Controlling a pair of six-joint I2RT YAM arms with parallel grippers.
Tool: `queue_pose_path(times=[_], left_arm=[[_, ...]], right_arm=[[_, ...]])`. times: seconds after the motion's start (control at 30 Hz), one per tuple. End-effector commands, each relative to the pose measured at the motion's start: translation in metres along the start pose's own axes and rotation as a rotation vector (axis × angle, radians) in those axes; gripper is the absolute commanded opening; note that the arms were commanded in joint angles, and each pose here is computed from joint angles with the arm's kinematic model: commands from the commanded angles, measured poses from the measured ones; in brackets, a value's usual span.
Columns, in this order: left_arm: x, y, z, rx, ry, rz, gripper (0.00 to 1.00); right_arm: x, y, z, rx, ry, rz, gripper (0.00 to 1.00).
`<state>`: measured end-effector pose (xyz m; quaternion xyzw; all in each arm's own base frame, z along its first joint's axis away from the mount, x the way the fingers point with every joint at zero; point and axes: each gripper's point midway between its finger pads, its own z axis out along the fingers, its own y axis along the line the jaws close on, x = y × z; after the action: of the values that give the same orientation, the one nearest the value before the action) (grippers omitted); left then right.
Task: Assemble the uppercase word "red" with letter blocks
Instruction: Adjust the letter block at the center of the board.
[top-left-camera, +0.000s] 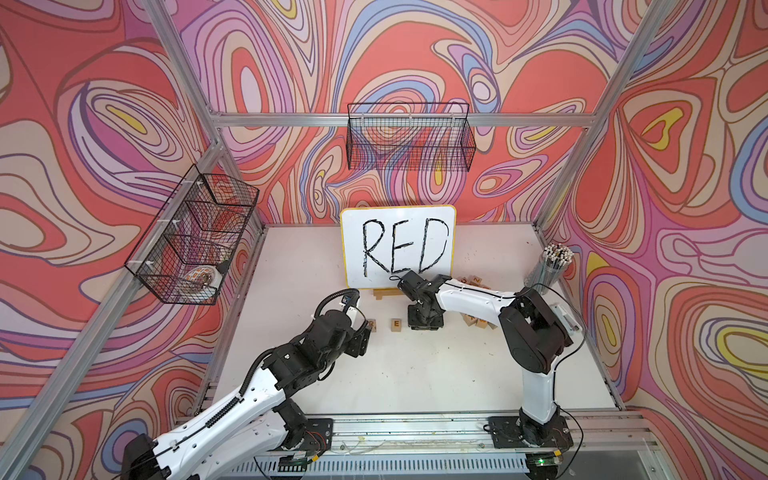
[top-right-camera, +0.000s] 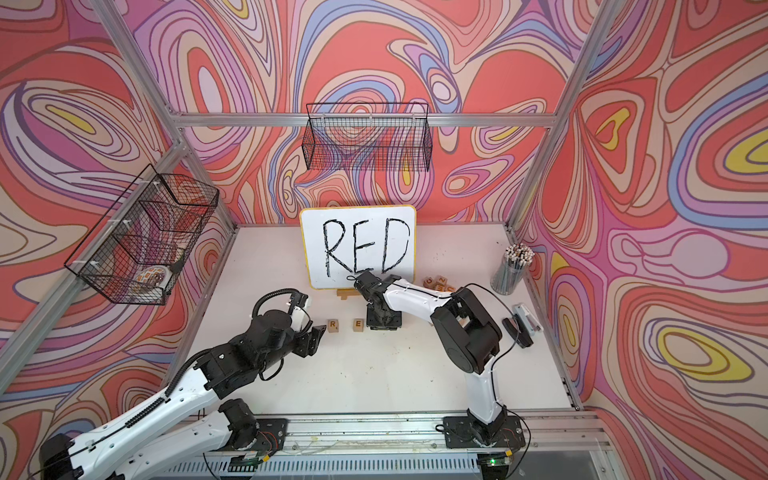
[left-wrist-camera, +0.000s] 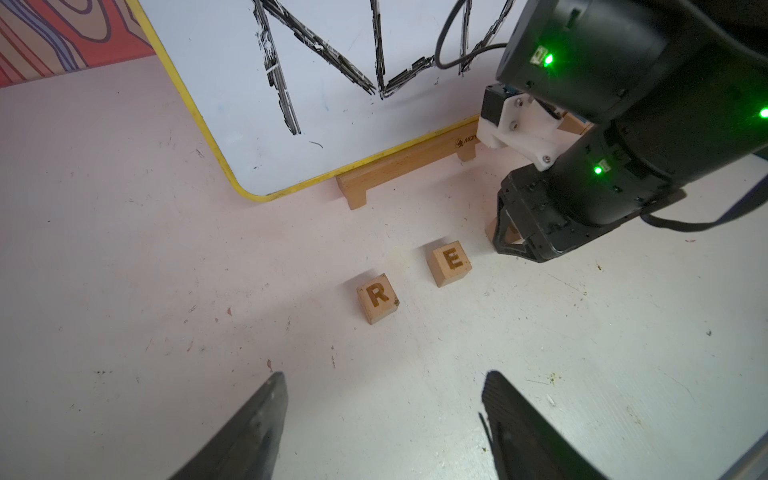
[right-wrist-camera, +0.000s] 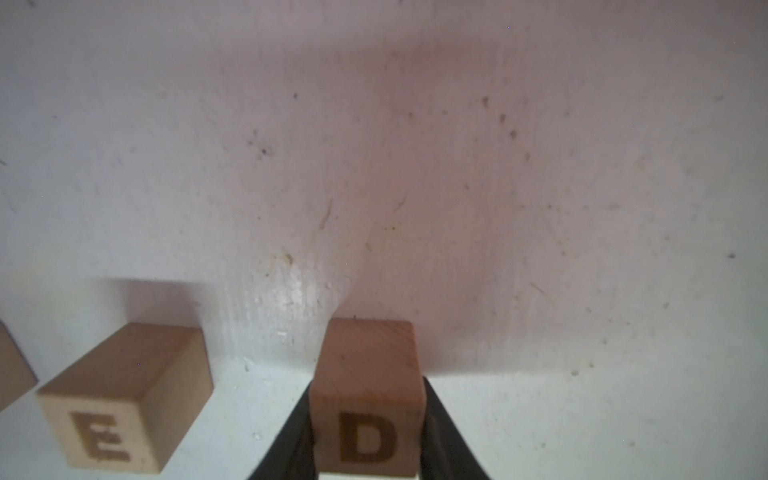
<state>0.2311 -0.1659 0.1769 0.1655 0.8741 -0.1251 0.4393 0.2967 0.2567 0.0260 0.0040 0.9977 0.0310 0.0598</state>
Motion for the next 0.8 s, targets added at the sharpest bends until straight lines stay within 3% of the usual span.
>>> queue_pose_path(times=[0.0, 0.37, 0.77], left_arm=[[0.000, 0.005, 0.000, -0.020, -0.006, -0.006, 0.77], [0.000, 0.005, -0.001, -0.024, -0.010, -0.008, 0.78], [-0.002, 0.006, -0.004, -0.025, -0.018, -0.013, 0.78]], right_arm=[[0.004, -0.005, 0.000, 0.027, 0.010, -0.011, 0.40], [-0.002, 0.001, -0.020, -0.009, -0.019, -0.010, 0.40], [0.002, 0.001, -0.010, -0.003, 0.004, 0.021, 0.34]])
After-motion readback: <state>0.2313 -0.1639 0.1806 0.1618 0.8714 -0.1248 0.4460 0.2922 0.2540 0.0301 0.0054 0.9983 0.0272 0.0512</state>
